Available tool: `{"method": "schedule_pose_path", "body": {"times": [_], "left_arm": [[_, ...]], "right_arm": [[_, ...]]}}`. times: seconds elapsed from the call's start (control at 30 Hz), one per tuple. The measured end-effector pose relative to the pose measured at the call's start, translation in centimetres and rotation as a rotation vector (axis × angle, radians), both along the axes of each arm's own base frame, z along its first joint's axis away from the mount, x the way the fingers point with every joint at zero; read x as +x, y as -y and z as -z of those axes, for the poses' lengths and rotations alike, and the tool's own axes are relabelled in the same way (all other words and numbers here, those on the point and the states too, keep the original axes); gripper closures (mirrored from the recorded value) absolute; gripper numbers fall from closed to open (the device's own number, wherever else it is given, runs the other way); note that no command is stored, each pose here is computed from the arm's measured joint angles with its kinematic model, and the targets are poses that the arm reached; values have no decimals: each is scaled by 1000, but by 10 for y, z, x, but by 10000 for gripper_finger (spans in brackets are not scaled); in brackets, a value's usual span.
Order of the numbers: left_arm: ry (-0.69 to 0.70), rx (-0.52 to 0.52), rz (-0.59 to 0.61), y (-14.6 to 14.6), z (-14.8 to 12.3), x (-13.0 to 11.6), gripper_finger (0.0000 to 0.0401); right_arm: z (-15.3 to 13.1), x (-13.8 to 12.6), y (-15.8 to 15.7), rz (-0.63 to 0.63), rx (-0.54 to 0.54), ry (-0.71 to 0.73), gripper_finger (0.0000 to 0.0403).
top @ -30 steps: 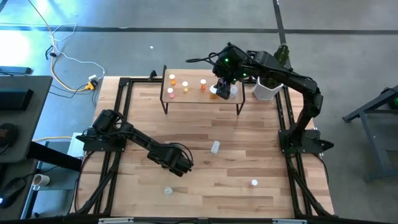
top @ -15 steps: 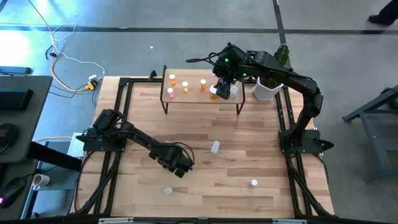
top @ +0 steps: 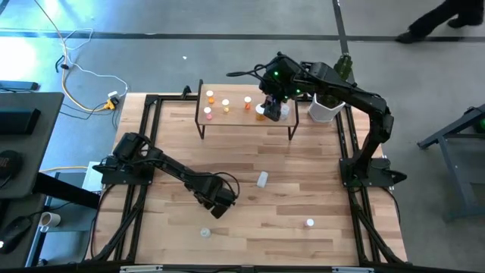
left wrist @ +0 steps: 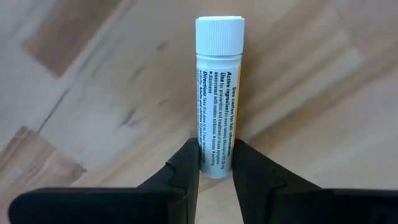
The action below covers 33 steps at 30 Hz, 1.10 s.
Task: Pick and place medicine bottles onto shelf by color
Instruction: Put the white yellow pill bottle on the shelf
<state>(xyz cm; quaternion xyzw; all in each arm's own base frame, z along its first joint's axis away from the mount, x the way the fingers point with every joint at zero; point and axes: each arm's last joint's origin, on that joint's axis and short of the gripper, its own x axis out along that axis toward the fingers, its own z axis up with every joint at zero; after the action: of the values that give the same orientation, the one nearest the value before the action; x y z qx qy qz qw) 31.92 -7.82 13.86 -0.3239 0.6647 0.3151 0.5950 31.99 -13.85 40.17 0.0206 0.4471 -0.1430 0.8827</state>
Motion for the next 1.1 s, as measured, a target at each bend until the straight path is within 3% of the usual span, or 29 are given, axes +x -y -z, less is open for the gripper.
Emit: {"method": "schedule_pose_path", "body": {"times": [0.27,0.53,0.9,1.1], "left_arm": [[111,-56,158,-6,-23,1,336],[351,-63,262,-24,-71,-1,332],[698,21,355,-61,-139,-17,331],[807,91,423,-77,-163,-29,331]], "right_arm": [[-4,-5,-3,-37,-23,-13,163],[-18,-16,-9,-68,-33,48,163],[-30,-24,-20,-160,67,134,163],[-34,-22,-30,-249,127,189,163]]}}
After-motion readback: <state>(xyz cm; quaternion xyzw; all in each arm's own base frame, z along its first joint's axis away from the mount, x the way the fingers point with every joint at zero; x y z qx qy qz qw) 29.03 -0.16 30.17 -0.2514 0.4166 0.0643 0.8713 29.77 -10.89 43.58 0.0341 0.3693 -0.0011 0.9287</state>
